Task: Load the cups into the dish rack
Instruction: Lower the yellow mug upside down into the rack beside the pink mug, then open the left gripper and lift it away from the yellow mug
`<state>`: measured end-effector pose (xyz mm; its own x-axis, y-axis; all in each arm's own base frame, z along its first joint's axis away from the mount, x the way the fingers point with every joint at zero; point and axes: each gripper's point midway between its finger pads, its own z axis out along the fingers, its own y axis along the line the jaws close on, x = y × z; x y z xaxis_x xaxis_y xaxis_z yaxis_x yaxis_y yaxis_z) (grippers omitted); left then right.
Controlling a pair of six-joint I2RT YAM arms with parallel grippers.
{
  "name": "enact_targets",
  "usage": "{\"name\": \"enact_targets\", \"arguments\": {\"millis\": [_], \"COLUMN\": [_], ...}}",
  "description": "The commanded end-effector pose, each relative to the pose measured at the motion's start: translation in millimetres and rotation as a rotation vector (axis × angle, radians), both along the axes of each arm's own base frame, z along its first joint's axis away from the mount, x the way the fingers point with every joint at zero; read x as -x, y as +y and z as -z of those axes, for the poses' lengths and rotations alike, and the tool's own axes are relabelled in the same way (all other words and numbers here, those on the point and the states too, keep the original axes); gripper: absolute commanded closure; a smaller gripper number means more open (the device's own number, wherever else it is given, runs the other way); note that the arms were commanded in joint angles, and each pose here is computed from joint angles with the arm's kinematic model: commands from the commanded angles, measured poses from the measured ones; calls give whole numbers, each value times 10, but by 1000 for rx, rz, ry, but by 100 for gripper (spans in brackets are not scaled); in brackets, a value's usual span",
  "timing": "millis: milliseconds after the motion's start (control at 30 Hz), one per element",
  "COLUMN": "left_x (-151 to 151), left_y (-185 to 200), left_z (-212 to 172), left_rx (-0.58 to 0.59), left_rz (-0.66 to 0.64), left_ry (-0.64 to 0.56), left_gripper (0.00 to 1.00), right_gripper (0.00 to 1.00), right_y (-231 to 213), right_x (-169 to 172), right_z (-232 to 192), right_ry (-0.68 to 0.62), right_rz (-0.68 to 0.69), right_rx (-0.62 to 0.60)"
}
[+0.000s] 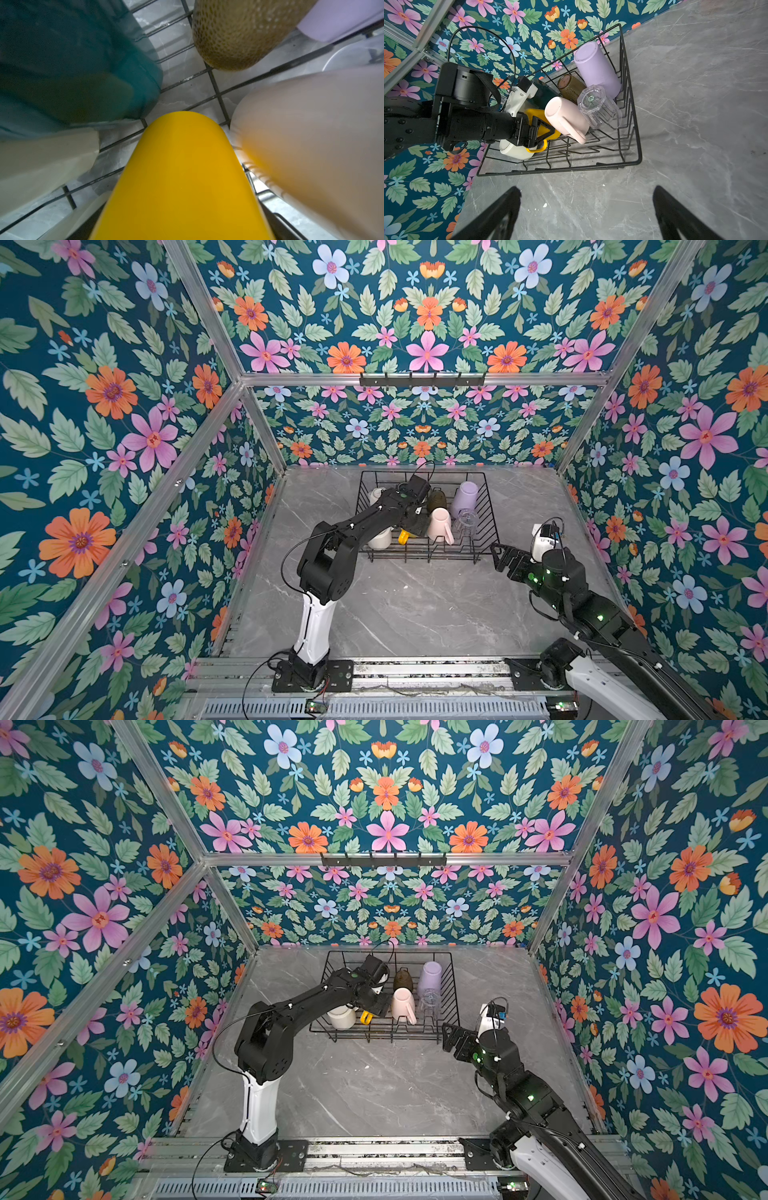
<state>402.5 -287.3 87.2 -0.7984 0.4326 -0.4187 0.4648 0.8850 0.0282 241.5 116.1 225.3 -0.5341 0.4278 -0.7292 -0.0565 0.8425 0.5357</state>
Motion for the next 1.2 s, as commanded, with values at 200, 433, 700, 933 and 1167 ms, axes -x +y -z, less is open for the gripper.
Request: {"name": "enact_targets", "arguments": {"millis": [200, 433, 700, 933, 1167], "left_x": [-8, -30, -85, -10, 361], "left_y": [109, 69, 37, 269, 1240], "left_z": [-9, -167, -610, -1492, -2094], "left_rx": [-46, -7, 97, 270, 352], "left_rz": [-21, -11, -29, -64, -268], "left_ry": [-8, -48, -176, -528, -956], "left_gripper": [9, 2, 0, 0, 1], "right_gripper": [1, 1, 1, 1, 1], "right_y": [21, 21, 21, 53, -335], "right_x": [-41, -40, -106, -262, -601], "right_z": [-47, -98, -288, -345, -56], "right_ry": [-18, -23, -63, -54, 9], "right_rz": [-4, -9, -21, -78, 4], "right_rx": [-3, 4, 62, 131, 139]}}
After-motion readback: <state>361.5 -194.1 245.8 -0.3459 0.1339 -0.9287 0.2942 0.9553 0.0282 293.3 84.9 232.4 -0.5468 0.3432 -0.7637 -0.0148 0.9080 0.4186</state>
